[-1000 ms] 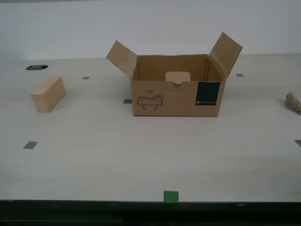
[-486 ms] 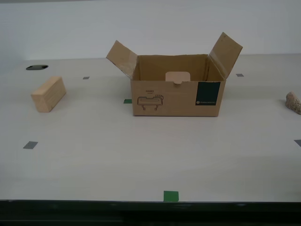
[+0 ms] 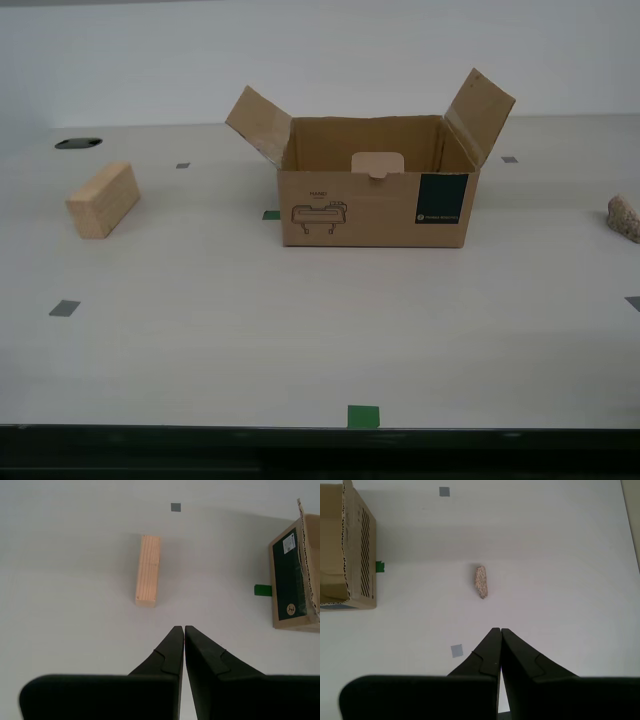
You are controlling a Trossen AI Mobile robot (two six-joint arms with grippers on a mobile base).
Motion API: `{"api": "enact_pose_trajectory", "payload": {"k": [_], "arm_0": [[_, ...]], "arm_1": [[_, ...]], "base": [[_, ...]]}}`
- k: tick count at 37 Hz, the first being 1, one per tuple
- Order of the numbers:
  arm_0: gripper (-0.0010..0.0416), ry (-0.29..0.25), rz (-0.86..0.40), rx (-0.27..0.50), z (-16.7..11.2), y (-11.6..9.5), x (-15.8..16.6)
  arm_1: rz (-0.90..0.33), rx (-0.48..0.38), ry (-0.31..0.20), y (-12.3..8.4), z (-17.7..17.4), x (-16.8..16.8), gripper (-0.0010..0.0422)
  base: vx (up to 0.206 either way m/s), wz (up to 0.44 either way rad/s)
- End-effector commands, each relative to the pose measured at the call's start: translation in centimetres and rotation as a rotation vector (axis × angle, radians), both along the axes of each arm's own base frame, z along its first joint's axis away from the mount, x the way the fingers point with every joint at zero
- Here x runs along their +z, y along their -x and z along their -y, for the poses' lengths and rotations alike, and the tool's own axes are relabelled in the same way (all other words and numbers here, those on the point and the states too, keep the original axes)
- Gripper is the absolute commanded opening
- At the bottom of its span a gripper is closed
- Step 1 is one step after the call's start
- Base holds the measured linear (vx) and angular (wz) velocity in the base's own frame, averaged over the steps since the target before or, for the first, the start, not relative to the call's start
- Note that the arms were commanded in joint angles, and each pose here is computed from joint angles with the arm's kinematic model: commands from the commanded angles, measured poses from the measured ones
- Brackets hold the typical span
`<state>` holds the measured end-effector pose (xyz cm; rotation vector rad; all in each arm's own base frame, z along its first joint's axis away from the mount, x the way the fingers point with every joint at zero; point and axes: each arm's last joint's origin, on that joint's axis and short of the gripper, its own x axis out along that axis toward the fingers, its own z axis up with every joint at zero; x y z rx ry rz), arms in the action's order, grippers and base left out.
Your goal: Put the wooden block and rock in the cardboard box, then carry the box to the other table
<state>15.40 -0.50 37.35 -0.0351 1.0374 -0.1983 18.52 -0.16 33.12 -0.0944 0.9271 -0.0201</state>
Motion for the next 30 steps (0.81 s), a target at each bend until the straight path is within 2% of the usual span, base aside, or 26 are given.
{"api": "enact_pose_trajectory", "payload": {"k": [1,16,21,30], "arm_0": [[0.0,0.001,0.004,-0.003,0.0,0.0,0.06],[0.0012,0.001,0.003,-0.002,0.0,-0.01,0.04],[0.0049,0.002,0.004,-0.002,0.0,-0.03,0.04],[0.0152,0.001,0.008,-0.003,0.0,-0.05,0.05]], "arm_1": [[-0.001,-0.003,0.0,0.01,0.01,0.0,0.0],[-0.013,-0.003,0.0,0.11,0.01,-0.07,0.0],[-0.013,-0.003,0.0,0.11,0.0,-0.07,0.0],[-0.016,-0.002,0.001,0.13,0.01,-0.08,0.0]], "base": [[0.0,0.0],[0.0,0.0],[0.0,0.0],[0.0,0.0]]}}
